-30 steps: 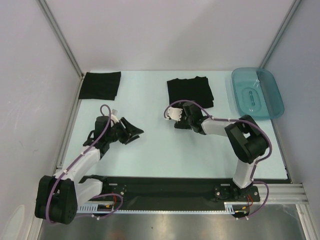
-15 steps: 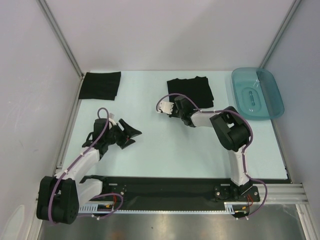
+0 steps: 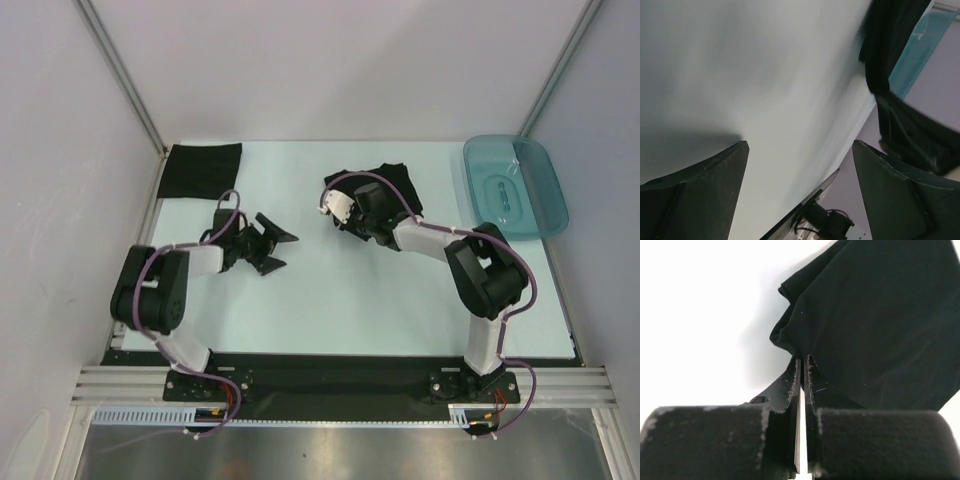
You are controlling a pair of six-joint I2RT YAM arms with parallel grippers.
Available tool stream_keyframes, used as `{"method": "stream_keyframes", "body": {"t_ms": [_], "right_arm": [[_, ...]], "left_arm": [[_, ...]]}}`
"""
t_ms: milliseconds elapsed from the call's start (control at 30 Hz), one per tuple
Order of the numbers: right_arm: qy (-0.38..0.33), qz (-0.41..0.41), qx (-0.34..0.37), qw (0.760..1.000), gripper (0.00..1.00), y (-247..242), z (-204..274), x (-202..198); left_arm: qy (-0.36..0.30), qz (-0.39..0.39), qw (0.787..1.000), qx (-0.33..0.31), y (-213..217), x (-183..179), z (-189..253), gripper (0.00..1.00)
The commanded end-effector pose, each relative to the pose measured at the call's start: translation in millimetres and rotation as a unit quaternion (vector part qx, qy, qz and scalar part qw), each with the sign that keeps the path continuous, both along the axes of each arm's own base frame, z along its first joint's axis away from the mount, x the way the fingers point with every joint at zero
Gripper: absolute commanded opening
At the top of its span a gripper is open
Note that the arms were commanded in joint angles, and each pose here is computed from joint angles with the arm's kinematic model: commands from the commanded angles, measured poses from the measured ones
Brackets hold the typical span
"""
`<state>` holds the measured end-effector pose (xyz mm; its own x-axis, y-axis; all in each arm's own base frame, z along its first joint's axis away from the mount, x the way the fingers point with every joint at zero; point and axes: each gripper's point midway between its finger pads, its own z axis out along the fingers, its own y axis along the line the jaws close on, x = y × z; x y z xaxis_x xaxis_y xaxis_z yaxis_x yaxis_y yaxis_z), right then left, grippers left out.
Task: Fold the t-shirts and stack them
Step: Neatly place the folded tshirt to the corner
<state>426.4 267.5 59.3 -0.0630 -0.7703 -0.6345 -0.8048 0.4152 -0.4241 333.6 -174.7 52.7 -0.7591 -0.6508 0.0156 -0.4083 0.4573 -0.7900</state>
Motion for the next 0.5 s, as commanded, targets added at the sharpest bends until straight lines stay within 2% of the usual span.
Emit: {"method": "stream_keyframes", "body": {"t_ms": [0,167,467], "right_arm": [[0.038,0.005,0.068,0.997,0.00,22.0,32.2,-30.9],[0.059,0.003,0.092,0.994,0.00,35.7,43.6,-45.1],[0.066,0.009,0.121,0.990,0.00,50.7,55.2,-53.9]], "left_arm": [[-0.045,-0.014,0.997,-0.067,-38.1,40.6,30.2,0.91],[-0.049,0.010,0.993,-0.104,-66.4,70.1,33.5,1.00],[0.016,0.027,0.992,-0.125,-96.4,79.3,7.7,1.00]]}}
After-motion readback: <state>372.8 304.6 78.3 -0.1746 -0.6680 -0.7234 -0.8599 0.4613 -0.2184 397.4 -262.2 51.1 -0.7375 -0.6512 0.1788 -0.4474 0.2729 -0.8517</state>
